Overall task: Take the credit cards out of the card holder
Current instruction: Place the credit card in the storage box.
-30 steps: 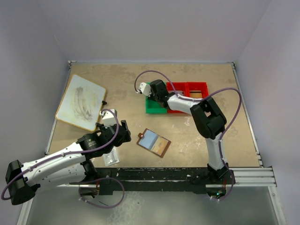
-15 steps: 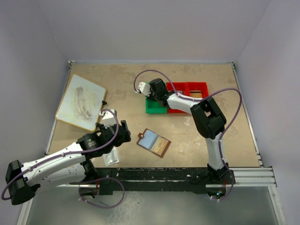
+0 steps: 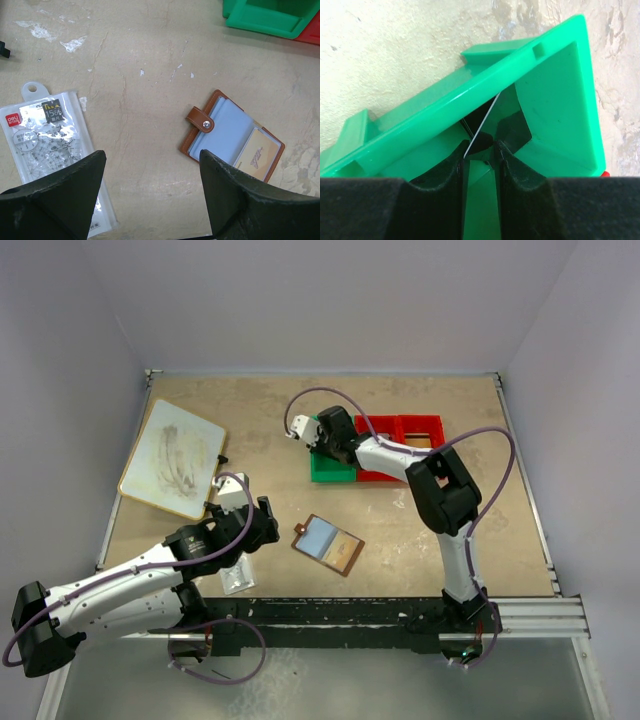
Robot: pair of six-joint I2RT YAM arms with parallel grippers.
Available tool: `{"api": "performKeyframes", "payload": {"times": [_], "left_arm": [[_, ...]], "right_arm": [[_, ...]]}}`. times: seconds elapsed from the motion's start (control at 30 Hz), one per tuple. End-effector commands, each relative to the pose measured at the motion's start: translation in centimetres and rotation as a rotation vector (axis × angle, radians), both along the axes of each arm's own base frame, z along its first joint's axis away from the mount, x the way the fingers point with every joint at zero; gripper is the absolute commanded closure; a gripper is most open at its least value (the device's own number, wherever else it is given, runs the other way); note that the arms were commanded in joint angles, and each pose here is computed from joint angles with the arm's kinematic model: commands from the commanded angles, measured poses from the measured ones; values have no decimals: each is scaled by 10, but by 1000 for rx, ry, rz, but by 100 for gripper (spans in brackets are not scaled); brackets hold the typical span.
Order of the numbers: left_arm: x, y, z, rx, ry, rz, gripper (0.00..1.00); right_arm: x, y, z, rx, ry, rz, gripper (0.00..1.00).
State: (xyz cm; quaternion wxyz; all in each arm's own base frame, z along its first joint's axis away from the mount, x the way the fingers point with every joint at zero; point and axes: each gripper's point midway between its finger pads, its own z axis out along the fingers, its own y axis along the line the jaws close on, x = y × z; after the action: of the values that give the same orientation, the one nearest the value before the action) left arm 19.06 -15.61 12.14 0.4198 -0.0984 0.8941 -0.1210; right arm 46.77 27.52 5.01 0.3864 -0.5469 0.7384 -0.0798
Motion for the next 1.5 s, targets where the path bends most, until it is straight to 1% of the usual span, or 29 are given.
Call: {"api": "performKeyframes", "payload": {"times": [0.0, 0.2, 0.5, 0.73, 0.93, 1.17, 1.23, 1.3, 1.47], "left_arm": [[5, 0, 8, -21, -23, 29, 27], [5, -1, 7, -23, -20, 28, 27], [5, -3, 5, -18, -13, 20, 27], [7, -3, 11, -30, -33, 26, 27], [9, -4, 15, -31, -38, 28, 27], [8, -2, 14, -30, -34, 35, 28], [8, -1, 14, -28, -33, 38, 28], [7, 0, 15, -28, -34, 40, 28], [7, 4, 17, -34, -46, 52, 28]], "right_arm": [[7, 19, 32, 124, -16, 20, 70], [13, 18, 48, 160, -55, -16, 69], [9, 9, 28, 125, -15, -43, 69], [3, 15, 34, 187, 2, -46, 69], [4, 11, 12, 158, 28, -79, 69], [18, 4, 6, 170, -30, -167, 70], [19, 7, 11, 199, -36, -182, 70], [19, 11, 30, 259, -57, -185, 70], [12, 13, 105, 427, -148, -203, 69]]}}
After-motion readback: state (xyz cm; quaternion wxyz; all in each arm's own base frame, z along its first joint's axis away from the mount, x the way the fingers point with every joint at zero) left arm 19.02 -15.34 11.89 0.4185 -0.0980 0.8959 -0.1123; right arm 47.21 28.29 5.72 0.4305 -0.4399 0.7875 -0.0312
